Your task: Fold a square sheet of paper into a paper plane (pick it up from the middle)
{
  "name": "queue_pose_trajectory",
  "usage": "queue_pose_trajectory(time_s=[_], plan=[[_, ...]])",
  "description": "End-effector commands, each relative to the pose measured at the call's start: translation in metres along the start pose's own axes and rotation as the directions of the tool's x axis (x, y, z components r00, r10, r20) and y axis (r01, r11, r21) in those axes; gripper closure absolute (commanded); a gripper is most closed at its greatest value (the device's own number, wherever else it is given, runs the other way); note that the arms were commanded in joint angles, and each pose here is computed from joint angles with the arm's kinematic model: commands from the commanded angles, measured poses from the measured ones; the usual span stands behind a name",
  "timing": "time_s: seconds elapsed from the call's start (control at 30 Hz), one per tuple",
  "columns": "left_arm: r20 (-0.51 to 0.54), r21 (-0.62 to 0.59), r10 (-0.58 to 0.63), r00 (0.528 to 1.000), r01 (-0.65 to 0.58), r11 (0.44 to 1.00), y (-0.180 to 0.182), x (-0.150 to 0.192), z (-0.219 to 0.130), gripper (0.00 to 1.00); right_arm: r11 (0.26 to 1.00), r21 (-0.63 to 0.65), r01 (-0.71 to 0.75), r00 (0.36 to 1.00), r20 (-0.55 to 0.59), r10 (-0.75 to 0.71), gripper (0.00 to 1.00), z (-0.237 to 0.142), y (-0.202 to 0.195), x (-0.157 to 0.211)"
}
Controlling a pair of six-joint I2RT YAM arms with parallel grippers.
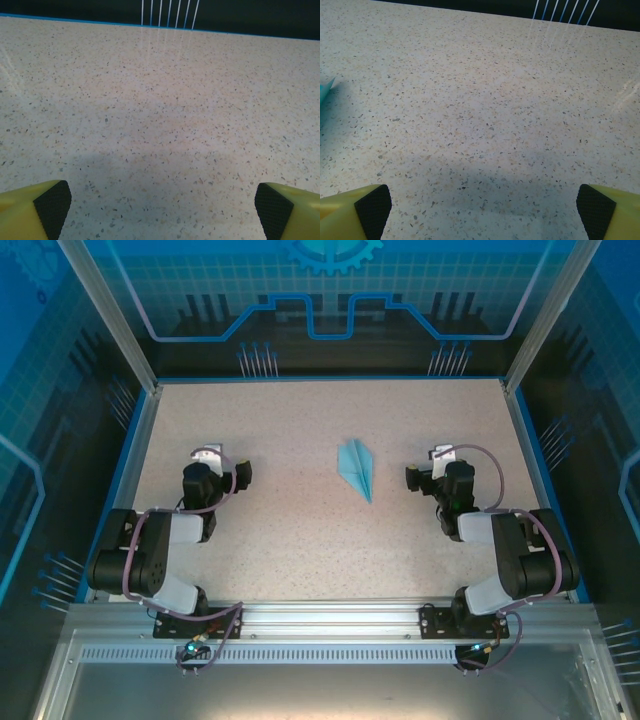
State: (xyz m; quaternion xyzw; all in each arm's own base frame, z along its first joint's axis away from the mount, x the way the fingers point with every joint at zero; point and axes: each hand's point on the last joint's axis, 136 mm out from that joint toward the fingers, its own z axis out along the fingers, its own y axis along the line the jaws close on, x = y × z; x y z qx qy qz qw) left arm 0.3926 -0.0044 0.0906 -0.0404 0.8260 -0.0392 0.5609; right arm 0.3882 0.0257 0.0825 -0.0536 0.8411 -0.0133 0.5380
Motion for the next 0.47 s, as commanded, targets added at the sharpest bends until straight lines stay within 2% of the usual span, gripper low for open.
queue_pose_trajectory(time_s=[0.0,0.43], plan=[[-0.001,-0.009,0.025,1.0,-0.025,1.0,-0.0001,-0.0032,0.0034,0.02,1.0,0.002,-0.004,0.999,0.04,0.004,0.01,0.0023,-0.0024,-0.0137],[-0.004,-0.007,0.025,1.0,-0.025,1.0,-0.0007,-0.0031,0.0039,0.01,1.0,0.001,-0.005,0.999,0.042,0.005,0.01,0.0022,-0.0023,-0.0144]])
